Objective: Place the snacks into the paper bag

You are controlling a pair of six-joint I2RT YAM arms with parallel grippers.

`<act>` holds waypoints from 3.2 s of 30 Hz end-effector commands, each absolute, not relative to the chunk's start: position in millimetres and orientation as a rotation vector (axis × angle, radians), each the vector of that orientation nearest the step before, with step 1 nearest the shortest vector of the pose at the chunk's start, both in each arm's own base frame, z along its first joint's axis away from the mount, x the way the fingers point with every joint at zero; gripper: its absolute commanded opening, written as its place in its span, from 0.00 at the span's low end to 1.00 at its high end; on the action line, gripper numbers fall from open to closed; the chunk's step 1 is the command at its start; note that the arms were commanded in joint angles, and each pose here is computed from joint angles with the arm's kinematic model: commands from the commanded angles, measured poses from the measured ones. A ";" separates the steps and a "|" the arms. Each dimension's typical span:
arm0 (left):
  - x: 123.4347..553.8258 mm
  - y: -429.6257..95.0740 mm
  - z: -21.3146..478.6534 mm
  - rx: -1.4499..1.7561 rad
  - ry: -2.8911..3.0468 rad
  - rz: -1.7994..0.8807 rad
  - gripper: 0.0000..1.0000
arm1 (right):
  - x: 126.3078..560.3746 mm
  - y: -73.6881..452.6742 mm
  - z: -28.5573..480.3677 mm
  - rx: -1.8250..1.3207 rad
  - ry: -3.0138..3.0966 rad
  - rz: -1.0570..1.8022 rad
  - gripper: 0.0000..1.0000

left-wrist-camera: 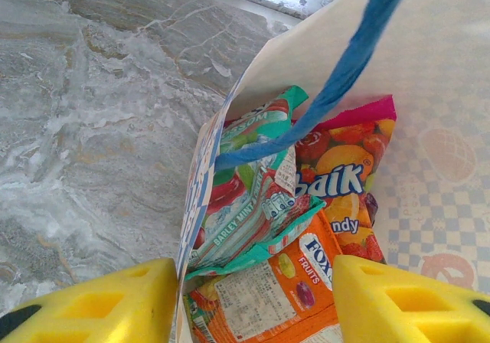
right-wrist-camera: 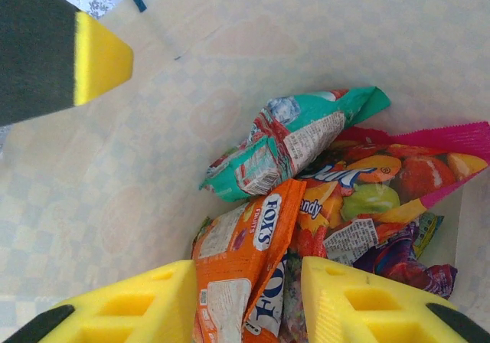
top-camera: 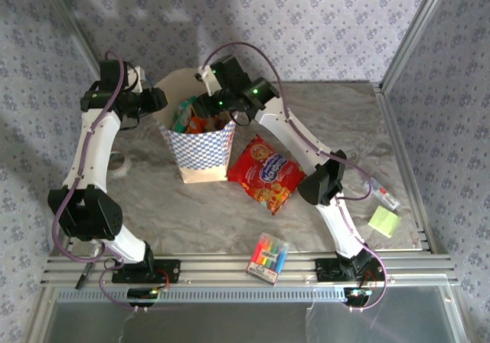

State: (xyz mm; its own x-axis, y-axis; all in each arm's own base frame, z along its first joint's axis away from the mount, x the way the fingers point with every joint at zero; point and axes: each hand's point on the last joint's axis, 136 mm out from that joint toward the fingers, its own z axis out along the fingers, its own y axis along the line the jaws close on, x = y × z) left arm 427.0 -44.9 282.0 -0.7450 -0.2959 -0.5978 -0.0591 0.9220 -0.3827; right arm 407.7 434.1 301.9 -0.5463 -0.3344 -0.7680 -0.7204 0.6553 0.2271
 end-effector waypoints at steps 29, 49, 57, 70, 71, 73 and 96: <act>421.7 -49.1 299.1 -0.228 2.361 -0.477 0.56 | 337.4 428.3 380.9 -0.993 1.934 0.610 0.52; 405.2 -63.7 300.7 -0.172 2.390 -0.447 0.57 | 290.8 398.4 405.3 -1.051 1.833 0.606 0.61; 399.3 -67.9 301.7 -0.155 2.407 -0.410 0.57 | 273.2 382.1 408.2 -1.070 1.773 0.611 0.64; 390.4 -67.5 310.5 -0.164 2.393 -0.366 0.57 | 263.8 328.4 413.0 -0.944 1.745 0.575 0.67; 389.3 -68.0 311.3 -0.162 2.392 -0.367 0.57 | 264.2 323.8 412.9 -0.926 1.749 0.576 0.67; 388.0 -66.9 312.9 -0.164 2.389 -0.361 0.57 | 264.7 313.2 413.0 -0.890 1.754 0.573 0.67; 371.6 -67.8 306.5 -0.166 2.419 -0.345 0.58 | 305.5 195.7 303.5 -0.437 2.148 0.428 0.68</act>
